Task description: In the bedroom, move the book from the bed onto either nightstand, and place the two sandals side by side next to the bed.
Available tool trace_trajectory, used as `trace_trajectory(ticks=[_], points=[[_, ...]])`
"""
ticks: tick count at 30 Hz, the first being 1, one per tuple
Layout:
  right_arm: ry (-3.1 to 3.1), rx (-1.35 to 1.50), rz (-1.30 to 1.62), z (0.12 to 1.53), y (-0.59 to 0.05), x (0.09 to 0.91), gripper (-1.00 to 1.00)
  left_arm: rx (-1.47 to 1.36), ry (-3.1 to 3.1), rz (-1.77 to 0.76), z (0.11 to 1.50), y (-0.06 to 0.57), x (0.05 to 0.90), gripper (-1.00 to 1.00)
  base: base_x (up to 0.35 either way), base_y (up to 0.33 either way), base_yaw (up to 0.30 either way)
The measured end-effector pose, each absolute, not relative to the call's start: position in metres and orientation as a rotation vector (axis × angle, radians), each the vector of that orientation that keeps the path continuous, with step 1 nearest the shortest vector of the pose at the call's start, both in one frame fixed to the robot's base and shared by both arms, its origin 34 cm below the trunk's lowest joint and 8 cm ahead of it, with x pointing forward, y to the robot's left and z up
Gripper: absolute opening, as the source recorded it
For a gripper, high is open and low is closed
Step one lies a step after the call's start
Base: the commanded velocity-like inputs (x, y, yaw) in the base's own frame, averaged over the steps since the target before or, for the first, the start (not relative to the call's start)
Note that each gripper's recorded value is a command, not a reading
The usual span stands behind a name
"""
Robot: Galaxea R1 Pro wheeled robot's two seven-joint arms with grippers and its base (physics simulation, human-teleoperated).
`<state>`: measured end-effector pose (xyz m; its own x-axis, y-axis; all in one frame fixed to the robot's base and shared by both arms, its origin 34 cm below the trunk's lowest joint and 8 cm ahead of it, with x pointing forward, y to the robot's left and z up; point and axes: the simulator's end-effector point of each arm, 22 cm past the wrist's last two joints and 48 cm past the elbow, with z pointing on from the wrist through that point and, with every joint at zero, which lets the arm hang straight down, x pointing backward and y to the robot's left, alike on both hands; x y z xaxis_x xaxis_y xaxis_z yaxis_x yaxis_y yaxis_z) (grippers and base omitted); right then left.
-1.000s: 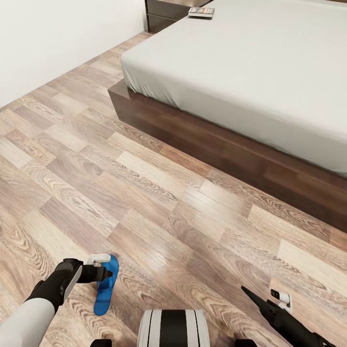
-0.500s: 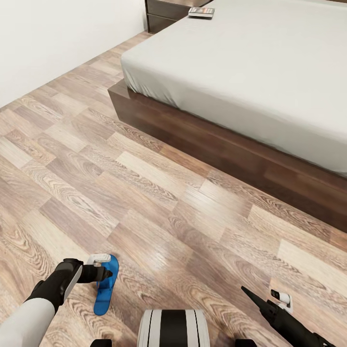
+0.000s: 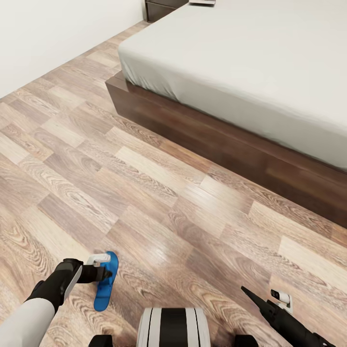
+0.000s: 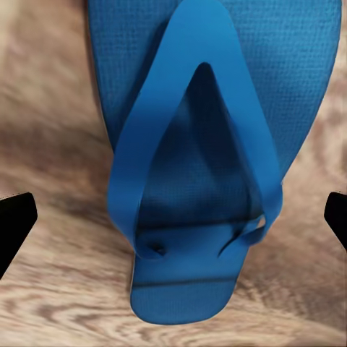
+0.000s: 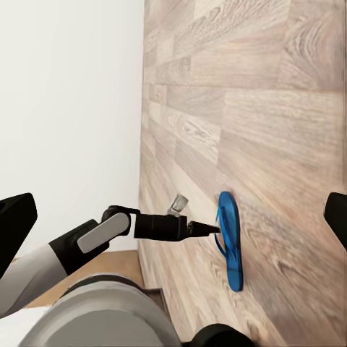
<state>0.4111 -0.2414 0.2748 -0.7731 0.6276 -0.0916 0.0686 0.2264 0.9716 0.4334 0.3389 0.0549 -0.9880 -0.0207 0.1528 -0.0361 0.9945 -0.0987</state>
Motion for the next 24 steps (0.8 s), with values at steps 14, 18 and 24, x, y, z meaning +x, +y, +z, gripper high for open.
trace_trajectory(ticks=[14,18,24], points=[[2.060,0.669,1.574,0.263,-0.241,0.404,1.00,0.040,-2.960,0.150,0.042,0.339,0.420,1.00,0.000,0.000,0.000],[2.060,0.669,1.574,0.263,-0.241,0.404,1.00,0.039,-2.960,0.150,0.042,0.339,0.419,1.00,0.000,0.000,0.000],[2.060,0.669,1.574,0.263,-0.241,0.404,1.00,0.039,-2.959,0.150,0.042,0.339,0.419,1.00,0.000,0.000,0.000]])
